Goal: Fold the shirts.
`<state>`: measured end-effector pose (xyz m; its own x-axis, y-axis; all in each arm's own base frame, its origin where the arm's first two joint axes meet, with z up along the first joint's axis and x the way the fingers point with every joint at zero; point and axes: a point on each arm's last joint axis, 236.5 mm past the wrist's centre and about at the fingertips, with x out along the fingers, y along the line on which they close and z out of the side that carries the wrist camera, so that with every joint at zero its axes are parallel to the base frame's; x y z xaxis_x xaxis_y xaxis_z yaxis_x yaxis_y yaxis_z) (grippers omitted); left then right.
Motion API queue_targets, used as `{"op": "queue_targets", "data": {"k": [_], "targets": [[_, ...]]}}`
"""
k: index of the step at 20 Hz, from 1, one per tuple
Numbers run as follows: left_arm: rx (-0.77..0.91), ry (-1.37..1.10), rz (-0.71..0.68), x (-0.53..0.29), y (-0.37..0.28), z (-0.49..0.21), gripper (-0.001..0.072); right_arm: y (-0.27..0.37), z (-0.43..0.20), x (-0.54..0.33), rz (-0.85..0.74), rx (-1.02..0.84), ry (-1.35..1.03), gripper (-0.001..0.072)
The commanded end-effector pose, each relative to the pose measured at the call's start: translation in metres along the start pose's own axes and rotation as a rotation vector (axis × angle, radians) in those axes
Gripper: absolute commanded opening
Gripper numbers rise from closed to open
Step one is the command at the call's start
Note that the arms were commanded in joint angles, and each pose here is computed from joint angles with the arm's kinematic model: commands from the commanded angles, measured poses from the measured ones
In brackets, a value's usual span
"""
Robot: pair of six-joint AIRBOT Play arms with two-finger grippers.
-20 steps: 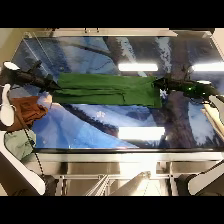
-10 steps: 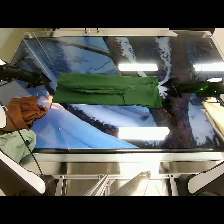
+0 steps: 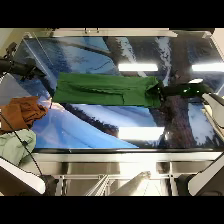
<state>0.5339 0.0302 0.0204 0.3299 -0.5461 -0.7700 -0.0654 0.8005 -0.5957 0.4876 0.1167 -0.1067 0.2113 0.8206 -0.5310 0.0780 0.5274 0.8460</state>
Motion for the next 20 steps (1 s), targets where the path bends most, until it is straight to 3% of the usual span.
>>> {"op": "queue_targets", "data": {"k": [1,2,14,18,20], "targets": [[0.114,0.112,-0.035,0.024,-0.045,-0.027,0.0005,0.02,0.01,0.01,0.072,-0.02,-0.036,0.0058],[0.147,0.153,-0.047,0.04,-0.063,-0.038,0.0005,0.024,0.015,0.006,0.075,-0.034,-0.044,0.0018],[0.445,0.278,-0.128,0.262,-0.246,-0.166,0.0013,0.122,0.004,-0.11,0.215,-0.187,0.002,0.0017],[0.348,0.276,-0.158,0.303,-0.261,-0.177,0.0018,0.159,-0.005,-0.124,0.21,-0.243,-0.015,0.0017],[0.235,0.278,-0.288,0.279,-0.276,-0.164,0.0017,0.183,-0.004,-0.128,0.203,-0.28,-0.032,0.0017]]}}
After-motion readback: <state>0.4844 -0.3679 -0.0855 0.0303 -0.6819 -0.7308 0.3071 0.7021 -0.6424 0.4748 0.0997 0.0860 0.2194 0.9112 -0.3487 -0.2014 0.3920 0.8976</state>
